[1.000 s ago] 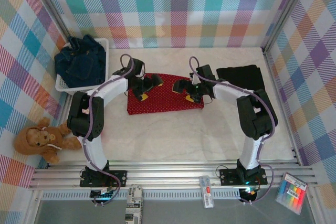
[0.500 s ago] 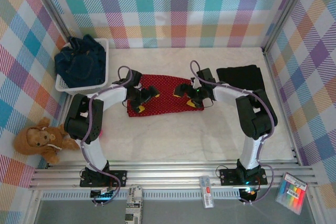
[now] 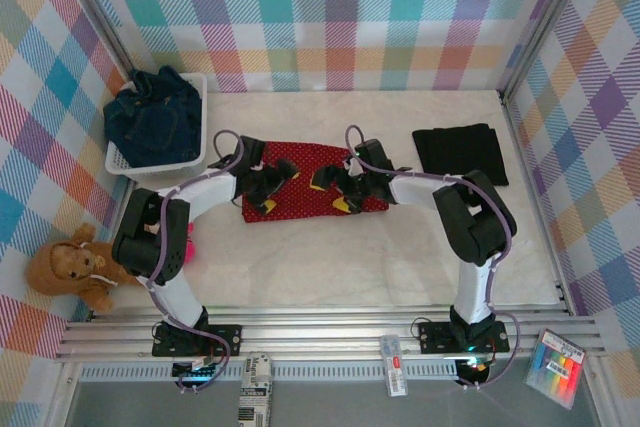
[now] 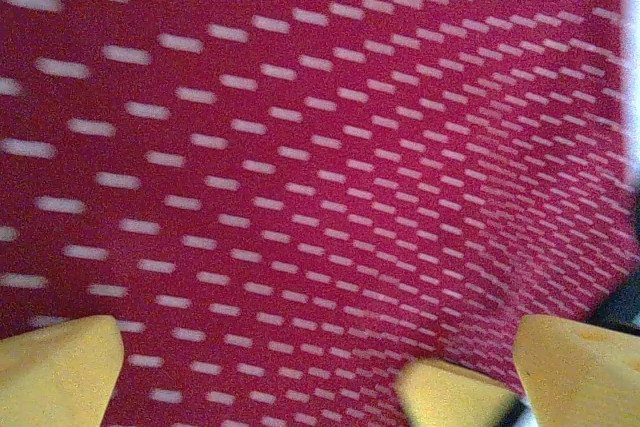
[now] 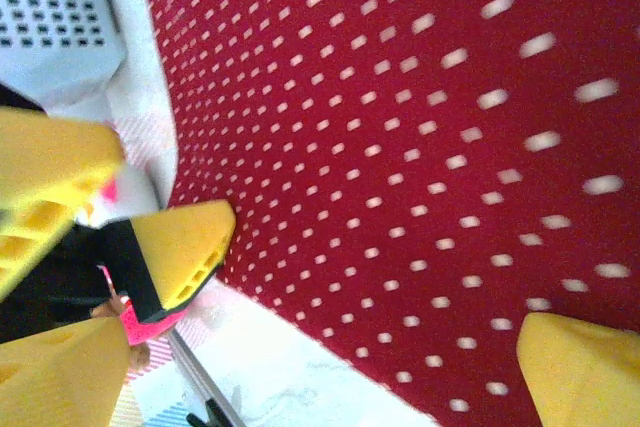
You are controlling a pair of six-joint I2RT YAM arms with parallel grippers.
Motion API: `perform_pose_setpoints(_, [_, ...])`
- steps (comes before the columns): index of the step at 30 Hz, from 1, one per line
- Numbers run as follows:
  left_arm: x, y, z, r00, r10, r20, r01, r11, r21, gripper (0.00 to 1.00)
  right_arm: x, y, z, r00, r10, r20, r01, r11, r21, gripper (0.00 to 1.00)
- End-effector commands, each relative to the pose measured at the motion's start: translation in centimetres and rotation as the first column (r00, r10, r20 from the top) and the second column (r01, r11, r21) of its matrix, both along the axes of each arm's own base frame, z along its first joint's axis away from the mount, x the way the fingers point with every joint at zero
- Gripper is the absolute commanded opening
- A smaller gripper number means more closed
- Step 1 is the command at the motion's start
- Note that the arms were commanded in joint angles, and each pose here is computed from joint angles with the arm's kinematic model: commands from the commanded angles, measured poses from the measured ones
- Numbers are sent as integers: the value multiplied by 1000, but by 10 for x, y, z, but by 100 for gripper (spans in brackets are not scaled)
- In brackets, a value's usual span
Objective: Fold and stack the skirts
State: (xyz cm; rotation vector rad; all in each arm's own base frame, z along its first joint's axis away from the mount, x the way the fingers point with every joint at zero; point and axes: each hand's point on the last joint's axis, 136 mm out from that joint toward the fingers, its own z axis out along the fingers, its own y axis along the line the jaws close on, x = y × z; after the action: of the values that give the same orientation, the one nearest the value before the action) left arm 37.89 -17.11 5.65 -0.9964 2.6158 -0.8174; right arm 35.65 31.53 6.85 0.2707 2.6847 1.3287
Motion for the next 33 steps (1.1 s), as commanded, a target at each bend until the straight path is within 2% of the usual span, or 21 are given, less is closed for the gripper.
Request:
perform_pose_setpoints(1, [-21,48,-33,995,71,-76,-60,989,138,100,2,-29,-14,999,-37,-17,35,996,-83,99])
perform_pose_setpoints(4, [-31,52,-43,993,61,-98,-45,986,159,100,4,-54,-18,998,-60,-15,57,986,-159,99])
perform_pose_setpoints(7, [-27,44,-45,997,23,-71,-15,993,115,100,6,-81,-22,993,-118,-23,109,967,-230,99])
perform_pose_setpoints(11, [-10,24,-18,999,-47,20,46,998,45,100,10,-118,-19,975,-221,-7,206,918,-338,99])
perform_pose_setpoints(13, [-6,21,2,995,-85,50,81,993,88,100,9,-134,-15,963,-267,22,254,884,-394,99])
perform_pose_setpoints(15, [-5,24,25,991,-119,67,106,978,178,100,5,-148,-13,947,-318,47,308,853,-422,99])
perform_pose_setpoints(19, [-4,15,63,973,-184,137,144,954,262,100,-5,-157,-11,925,-376,59,367,841,-398,99])
perform_pose_setpoints(21, [-6,-3,72,962,-237,133,195,944,265,94,-9,-151,-12,924,-382,25,366,861,-354,99])
perform_pose_setpoints(24, [-10,-39,71,948,-302,102,280,942,184,69,-12,-142,-18,910,-413,-35,386,875,-292,86])
perform_pose_setpoints(27, [-16,-69,64,933,-351,75,338,930,144,52,-9,-136,-21,892,-448,-61,424,876,-231,80])
perform_pose_setpoints(29, [-21,-87,56,922,-384,52,374,918,134,45,-7,-132,-21,889,-451,-74,429,880,-204,78])
perform_pose_setpoints(33, [-32,-112,30,899,-437,-20,437,894,94,37,-8,-131,-23,886,-456,-85,435,880,-190,74])
